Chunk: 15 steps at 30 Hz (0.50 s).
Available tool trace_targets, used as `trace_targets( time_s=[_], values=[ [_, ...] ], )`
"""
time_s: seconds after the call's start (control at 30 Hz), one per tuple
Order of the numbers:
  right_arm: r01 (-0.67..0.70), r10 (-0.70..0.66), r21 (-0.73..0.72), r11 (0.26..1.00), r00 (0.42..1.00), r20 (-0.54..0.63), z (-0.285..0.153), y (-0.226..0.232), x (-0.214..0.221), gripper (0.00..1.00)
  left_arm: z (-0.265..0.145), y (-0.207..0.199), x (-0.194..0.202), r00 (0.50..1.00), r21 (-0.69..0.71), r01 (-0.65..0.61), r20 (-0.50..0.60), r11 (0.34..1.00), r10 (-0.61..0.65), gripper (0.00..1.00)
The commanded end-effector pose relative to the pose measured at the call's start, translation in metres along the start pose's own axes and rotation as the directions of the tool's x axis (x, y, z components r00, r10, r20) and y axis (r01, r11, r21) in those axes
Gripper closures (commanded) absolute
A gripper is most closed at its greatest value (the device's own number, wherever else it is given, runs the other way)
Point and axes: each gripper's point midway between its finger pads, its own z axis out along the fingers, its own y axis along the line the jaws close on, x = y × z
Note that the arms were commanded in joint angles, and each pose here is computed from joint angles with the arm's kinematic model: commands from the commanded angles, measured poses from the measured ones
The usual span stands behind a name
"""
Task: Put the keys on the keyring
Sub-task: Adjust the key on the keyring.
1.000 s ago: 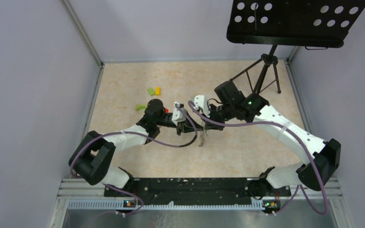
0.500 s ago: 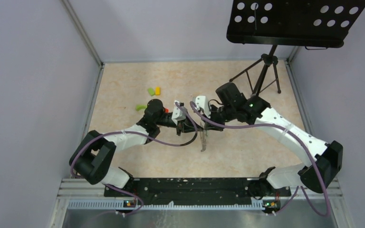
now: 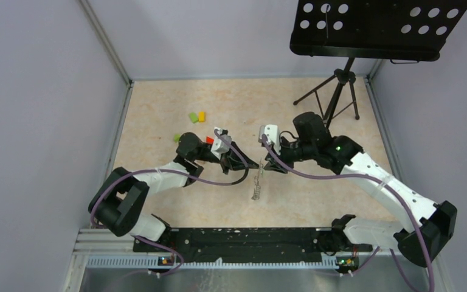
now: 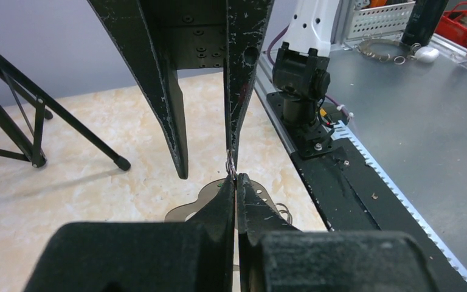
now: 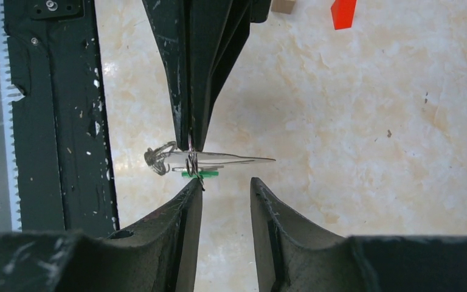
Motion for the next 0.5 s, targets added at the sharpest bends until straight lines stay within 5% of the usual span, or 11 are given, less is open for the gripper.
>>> trace_targets(
  time_s=[0.0,0.47],
  values=[
    [0.068,-0.067,-0.001,0.998,0.985,0.157,-0.013,0.003,-0.029,0.66,-0.001,-0.009,-0.019,0.997,0.018,-0.045,0.060,0.999,0.044,1.00],
    [0.128,-0.101,-0.083,0.988,0.959,0.266,-0.013,0.023,-0.036,0.68,0.000,-0.008,-0.022,0.990,-0.002,0.025,0.136,1.000,-0.024,1.00]
  ],
)
